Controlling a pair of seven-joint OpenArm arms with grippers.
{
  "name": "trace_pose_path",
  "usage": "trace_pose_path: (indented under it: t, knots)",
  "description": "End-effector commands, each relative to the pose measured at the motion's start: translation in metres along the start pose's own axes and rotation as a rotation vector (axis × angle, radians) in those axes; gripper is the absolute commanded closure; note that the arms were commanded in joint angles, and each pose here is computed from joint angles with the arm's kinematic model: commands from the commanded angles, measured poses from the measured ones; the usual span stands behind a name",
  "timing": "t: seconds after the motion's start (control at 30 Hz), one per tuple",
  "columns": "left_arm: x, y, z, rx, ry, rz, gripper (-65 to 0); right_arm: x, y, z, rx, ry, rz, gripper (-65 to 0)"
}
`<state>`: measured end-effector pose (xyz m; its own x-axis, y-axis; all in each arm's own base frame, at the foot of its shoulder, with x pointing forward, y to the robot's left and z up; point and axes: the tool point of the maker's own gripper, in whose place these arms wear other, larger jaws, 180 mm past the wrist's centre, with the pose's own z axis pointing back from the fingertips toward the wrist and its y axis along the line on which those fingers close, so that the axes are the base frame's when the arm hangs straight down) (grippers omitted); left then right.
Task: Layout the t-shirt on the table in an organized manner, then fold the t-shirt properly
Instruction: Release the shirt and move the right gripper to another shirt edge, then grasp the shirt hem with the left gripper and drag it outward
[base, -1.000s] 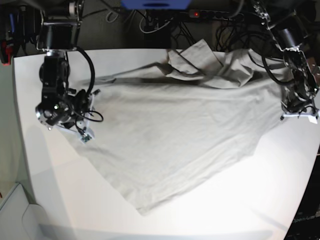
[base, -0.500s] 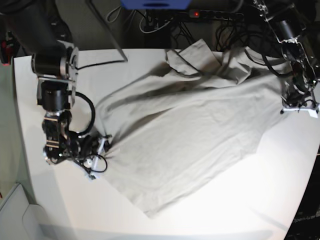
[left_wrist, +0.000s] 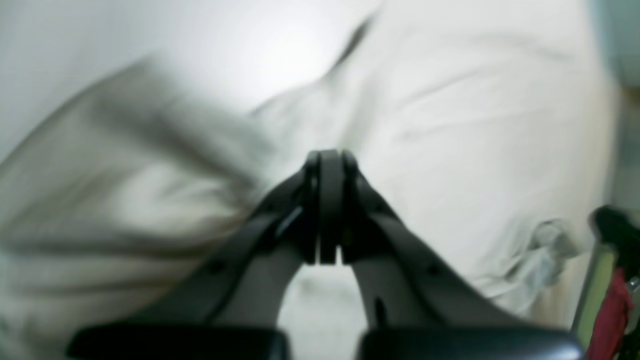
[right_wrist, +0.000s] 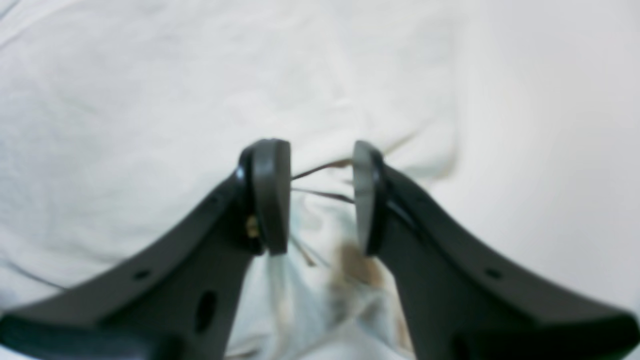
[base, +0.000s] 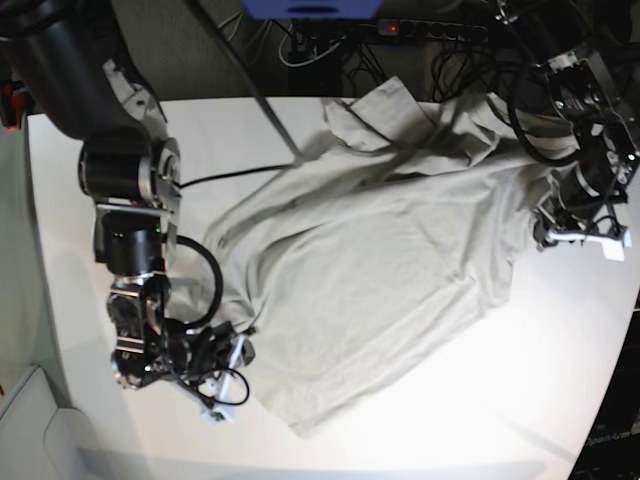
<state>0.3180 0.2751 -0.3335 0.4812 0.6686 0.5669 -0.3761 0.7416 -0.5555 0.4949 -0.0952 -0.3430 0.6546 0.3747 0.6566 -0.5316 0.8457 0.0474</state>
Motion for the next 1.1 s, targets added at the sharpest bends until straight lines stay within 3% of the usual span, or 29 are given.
trace_pose_path:
  t: [0.0,0.23,0.5,0.77,1.07]
  knots:
    - [0.012,-0.012,0.007,-0.035,-0.031,-0.016,-0.2,0.025,-0.009,0.015,-0.031,-0.059,0.025,-20.4]
    - [0.046,-0.067,0.014,-0.162,-0.129,-0.07,-0.2,0.0,-0.04,0.066,-0.215,-0.009,0.107,-20.4]
    - [0.023,-0.164,-0.066,-0.275,-0.048,-0.18,-0.1,-0.066,-0.036,0.123,-0.386,0.093,0.198,-20.4]
    - [-0.032,-0.23,-0.157,-0.236,0.036,-0.347,-0.1,-0.111,-0.025,0.172,-0.495,0.187,0.272,-20.4]
    - [-0.051,-0.248,-0.203,-0.129,0.072,-0.436,-0.3,-0.148,-0.034,0.207,-0.582,0.264,0.176,-20.4]
